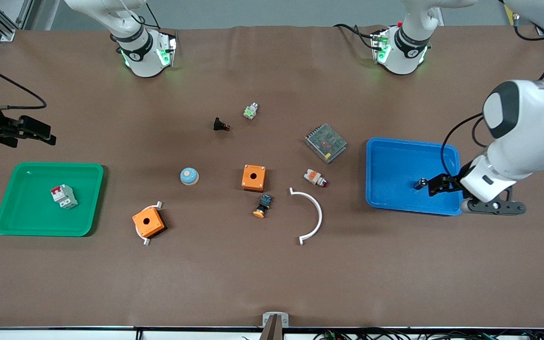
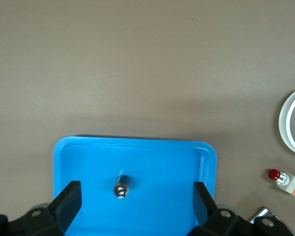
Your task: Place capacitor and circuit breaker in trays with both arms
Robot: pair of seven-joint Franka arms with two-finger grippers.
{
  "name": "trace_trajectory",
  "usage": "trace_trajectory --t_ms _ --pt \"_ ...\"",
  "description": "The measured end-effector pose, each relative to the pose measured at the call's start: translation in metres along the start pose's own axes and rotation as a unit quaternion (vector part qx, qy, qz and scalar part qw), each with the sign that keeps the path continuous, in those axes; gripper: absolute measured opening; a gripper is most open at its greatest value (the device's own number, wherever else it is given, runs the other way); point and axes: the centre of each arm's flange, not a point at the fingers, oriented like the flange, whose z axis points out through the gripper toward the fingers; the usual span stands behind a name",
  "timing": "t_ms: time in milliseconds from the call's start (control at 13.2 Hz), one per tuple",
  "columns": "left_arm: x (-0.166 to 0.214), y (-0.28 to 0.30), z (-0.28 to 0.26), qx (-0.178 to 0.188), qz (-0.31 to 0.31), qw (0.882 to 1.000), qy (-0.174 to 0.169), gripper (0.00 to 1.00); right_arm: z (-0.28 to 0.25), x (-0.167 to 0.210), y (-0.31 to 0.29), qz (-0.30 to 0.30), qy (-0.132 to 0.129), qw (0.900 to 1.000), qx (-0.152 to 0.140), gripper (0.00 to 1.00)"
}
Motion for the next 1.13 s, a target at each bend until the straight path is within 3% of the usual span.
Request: trace_trajectory --t_ms 151,302,528,1132 --pt "-0.003 0.000 -0.043 0.008 0.004 1.000 0.005 1.00 0.000 -0.013 -0.003 -0.002 0.013 1.000 -0.016 1.00" --pt "-0.008 0.000 -0.088 0.011 0.006 1.000 0.019 1.00 0.001 -0.026 -0.012 0.008 0.020 1.000 -0.019 1.00" --pt "-0.022 0.002 -0.134 0.012 0.006 1.000 0.013 1.00 0.001 -0.032 -0.015 0.015 0.023 0.999 -0.018 1.00" --pt "-0.028 0.013 -0.178 0.029 0.021 0.999 0.021 1.00 -0.008 -0.037 -0.010 0.020 0.025 0.999 -0.013 1.00"
